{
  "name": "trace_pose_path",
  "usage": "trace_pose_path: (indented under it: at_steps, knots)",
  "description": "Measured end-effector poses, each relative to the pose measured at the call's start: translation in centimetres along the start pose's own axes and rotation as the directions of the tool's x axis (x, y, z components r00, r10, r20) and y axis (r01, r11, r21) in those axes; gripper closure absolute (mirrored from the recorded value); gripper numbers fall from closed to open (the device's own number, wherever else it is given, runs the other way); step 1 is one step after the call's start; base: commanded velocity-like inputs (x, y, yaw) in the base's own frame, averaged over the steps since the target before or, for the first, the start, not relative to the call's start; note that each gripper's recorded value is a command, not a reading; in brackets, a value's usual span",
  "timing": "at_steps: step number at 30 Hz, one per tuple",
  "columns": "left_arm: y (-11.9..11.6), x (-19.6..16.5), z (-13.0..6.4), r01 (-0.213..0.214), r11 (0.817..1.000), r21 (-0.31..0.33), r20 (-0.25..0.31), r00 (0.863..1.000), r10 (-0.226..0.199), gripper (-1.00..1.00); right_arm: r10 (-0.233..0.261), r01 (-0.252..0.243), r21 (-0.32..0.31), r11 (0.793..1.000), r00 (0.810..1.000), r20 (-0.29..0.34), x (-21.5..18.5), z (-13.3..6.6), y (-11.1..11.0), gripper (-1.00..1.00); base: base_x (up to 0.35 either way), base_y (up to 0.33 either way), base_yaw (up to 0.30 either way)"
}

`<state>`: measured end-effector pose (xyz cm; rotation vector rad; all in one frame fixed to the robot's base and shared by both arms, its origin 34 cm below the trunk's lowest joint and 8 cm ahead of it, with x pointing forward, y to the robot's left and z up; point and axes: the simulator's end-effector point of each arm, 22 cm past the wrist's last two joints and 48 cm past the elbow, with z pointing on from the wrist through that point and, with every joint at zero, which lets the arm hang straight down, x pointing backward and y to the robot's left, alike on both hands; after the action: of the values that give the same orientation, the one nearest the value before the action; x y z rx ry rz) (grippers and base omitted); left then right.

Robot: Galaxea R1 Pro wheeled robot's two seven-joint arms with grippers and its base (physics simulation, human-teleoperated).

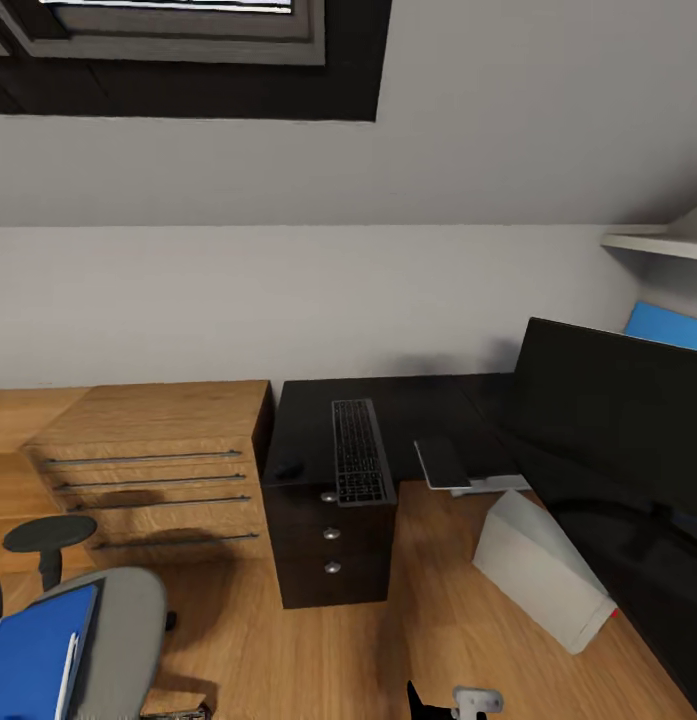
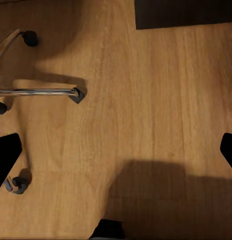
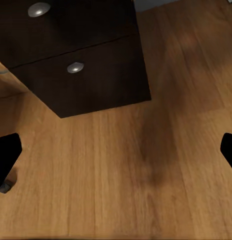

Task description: In the bedroom, organize the workspace by keeping the computer under the desk, ensuring the monitor is on the desk, placing the keyboard on the desk next to the monitor, placing the mouse on the desk next to the keyboard, moving the folder from the swivel chair onto the desk next to the mouse, stacking the notebook on top of the folder with the pen on top of the notebook, and positioning the swivel chair next to the desk.

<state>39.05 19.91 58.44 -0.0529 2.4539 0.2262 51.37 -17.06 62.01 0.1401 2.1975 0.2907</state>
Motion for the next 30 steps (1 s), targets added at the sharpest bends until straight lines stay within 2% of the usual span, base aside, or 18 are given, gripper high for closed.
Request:
trace_pose_path:
  at_steps: [10, 17, 21, 30]
  knots:
    - [0.8, -0.7, -0.9, 0.021, 1.0, -0.018, -0.009, 1.0, -0.021, -1.0, -0.004, 0.004, -0.003, 1.0, 1.0, -0.005, -0.8, -0.9, 0.4, -1.0, -0.021, 0.0, 0.277]
    - [1.1, -1.1, -1.6, 0.025, 0.999, -0.022, -0.012, 1.0, -0.026, -1.0, -0.006, 0.006, -0.005, 1.0, 1.0, -0.009, -1.3, -1.5, 0.7, -1.0, -0.237, 0.0, 0.228]
    - [1.2, -1.4, -2.1, 0.027, 0.999, -0.023, -0.013, 1.0, -0.027, -1.0, -0.007, 0.007, -0.004, 1.0, 1.0, -0.01, -1.6, -1.9, 0.8, -1.0, -0.195, 0.0, 0.088]
    - [1.3, -1.6, -2.2, 0.031, 0.999, -0.023, -0.013, 0.999, -0.031, -1.0, -0.007, 0.007, -0.003, 1.0, 1.0, -0.009, -1.8, -2.1, 0.8, -1.0, -0.017, 0.0, 0.007]
